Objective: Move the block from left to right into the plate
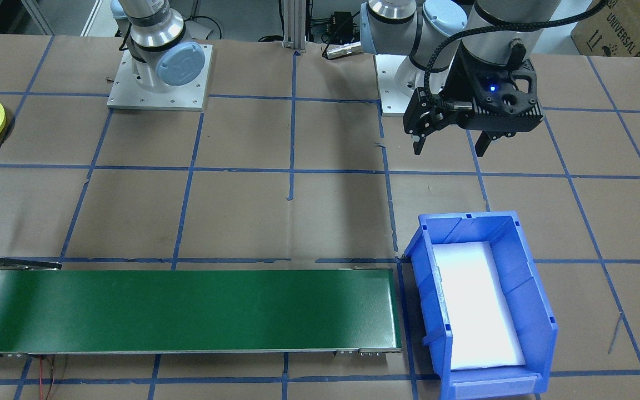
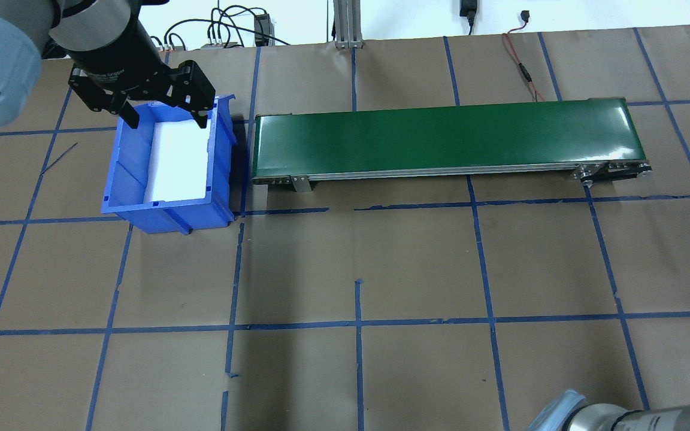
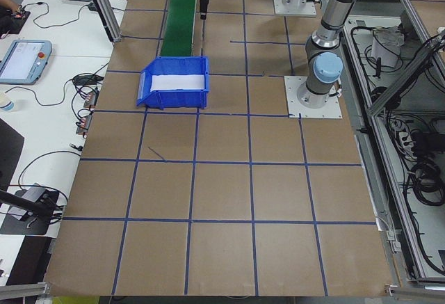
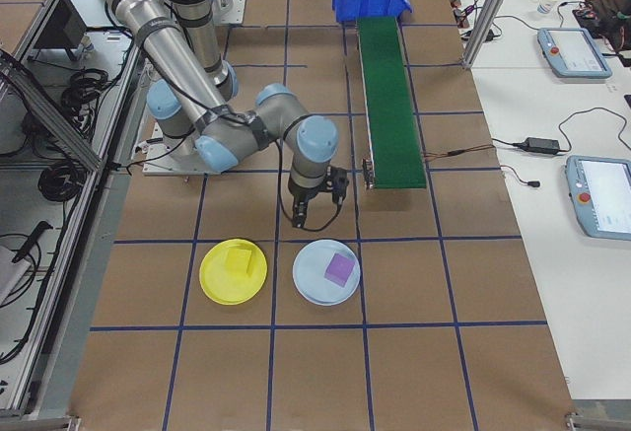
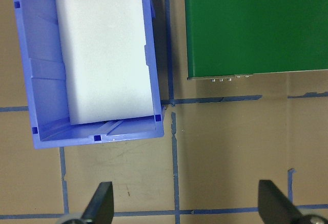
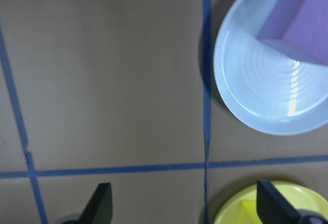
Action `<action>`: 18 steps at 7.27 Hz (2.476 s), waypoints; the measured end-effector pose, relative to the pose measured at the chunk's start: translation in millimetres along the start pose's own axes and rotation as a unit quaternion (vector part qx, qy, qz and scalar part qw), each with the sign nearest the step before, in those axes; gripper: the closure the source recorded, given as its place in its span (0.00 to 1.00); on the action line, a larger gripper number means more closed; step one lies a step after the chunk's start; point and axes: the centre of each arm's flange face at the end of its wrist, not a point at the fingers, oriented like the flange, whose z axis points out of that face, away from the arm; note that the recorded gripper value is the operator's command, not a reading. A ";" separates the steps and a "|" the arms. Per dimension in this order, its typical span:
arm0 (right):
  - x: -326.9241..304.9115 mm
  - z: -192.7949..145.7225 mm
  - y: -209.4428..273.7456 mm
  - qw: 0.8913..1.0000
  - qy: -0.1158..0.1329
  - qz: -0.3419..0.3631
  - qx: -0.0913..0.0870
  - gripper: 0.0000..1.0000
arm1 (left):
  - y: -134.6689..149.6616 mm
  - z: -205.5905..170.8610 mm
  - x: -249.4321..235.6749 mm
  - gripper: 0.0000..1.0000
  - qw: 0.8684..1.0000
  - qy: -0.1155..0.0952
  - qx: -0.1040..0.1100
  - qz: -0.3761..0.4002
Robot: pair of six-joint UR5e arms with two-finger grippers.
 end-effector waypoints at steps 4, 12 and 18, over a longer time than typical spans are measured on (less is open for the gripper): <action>-305.7 -92.9 -60.8 0.997 0.022 -0.038 0.058 0.00 | 0.2 0.0 -0.1 0.00 1.000 0.000 -0.001 0.000; -484.0 -164.4 -1.8 0.996 -0.020 -0.006 0.091 0.00 | 0.2 0.1 0.0 0.00 1.000 0.000 -0.001 0.000; -441.1 -154.2 -34.7 0.998 0.002 0.044 0.039 0.00 | 0.2 0.1 0.0 0.00 1.000 0.000 -0.001 0.000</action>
